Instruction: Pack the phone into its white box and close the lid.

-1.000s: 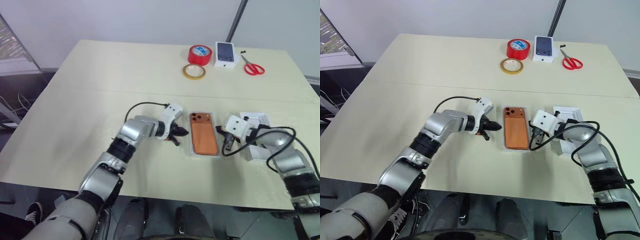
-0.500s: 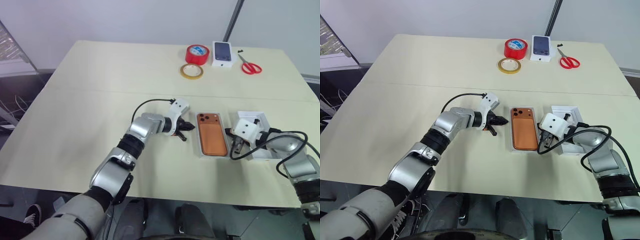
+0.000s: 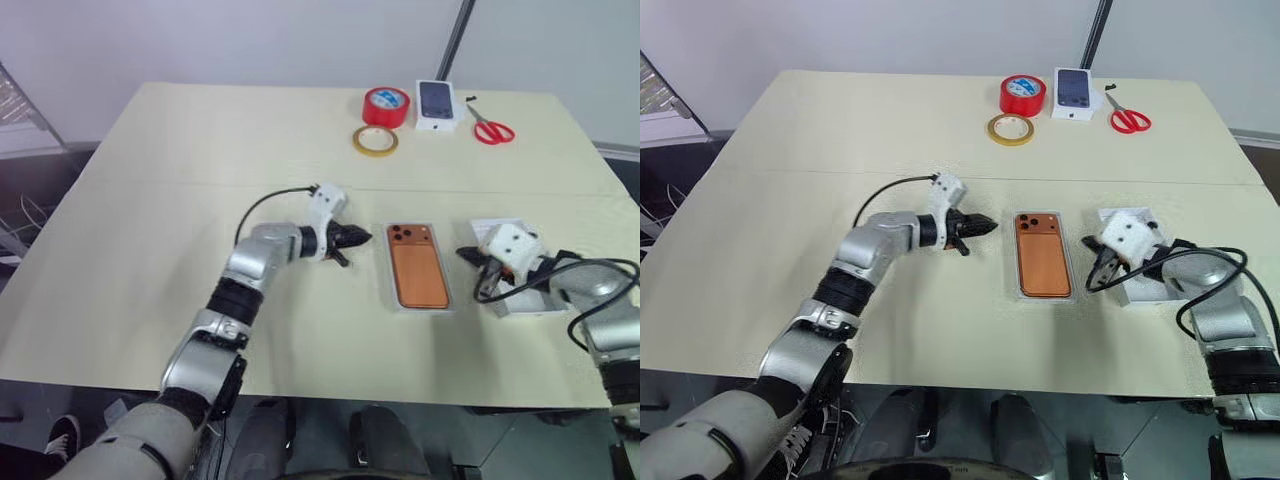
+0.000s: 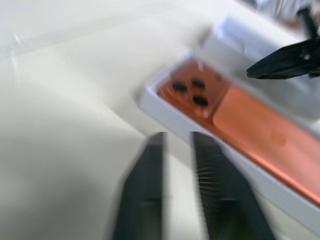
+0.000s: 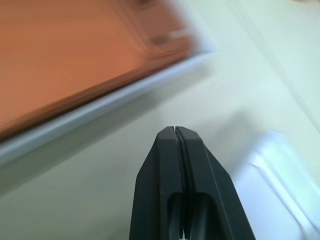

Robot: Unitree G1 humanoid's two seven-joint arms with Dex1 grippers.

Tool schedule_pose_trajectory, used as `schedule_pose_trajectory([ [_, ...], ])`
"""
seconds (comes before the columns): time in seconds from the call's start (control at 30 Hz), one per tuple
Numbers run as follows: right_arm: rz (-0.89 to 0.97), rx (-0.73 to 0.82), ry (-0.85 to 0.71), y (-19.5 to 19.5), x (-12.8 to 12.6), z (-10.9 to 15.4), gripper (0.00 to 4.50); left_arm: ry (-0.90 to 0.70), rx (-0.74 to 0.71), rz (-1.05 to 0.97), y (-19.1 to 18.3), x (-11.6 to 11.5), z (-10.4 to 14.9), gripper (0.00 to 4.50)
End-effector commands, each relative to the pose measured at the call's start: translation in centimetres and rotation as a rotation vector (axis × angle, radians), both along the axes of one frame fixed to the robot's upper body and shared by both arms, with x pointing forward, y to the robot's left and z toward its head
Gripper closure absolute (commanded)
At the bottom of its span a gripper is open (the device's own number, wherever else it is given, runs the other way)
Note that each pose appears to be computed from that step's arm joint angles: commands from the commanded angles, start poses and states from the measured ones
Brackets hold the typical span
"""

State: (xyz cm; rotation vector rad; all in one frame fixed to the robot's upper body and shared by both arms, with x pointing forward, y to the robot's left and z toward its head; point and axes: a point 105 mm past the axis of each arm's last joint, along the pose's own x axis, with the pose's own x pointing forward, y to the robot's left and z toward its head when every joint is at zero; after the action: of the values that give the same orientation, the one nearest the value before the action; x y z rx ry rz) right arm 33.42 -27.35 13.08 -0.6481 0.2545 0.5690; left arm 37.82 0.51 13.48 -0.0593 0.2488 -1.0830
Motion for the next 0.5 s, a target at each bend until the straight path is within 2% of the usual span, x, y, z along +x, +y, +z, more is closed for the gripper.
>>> schedule_pose_trajectory([
  [0.03,-0.021,0.093,-0.08,0.3,0.3,2.9,3.6,-0.122,-0.049,-0.04,1.6,-0.9,2.7,1.57],
  [0.13,-0.051,0.128,-0.074,0.4,0.1,3.1,2.03,-0.224,-0.053,-0.065,4.3,-1.9,3.9,0.01],
  [0.2,-0.087,0.172,-0.07,0.3,-0.2,3.0,1.0,-0.245,-0.065,-0.09,5.4,-2.7,4.2,0.0],
  [0.27,-0.128,0.162,-0.055,-0.3,-1.3,2.3,0.02,-0.341,-0.015,-0.097,7.2,-3.5,4.1,0.0],
  [0.4,-0.251,0.165,-0.077,-1.9,-2.5,2.4,0.02,-0.41,0.022,-0.115,9.4,-4.9,3.7,0.0],
  [0.5,-0.399,0.225,0.015,-3.0,-4.0,0.8,0.02,-0.493,0.054,-0.155,11.0,-6.6,3.3,0.0],
])
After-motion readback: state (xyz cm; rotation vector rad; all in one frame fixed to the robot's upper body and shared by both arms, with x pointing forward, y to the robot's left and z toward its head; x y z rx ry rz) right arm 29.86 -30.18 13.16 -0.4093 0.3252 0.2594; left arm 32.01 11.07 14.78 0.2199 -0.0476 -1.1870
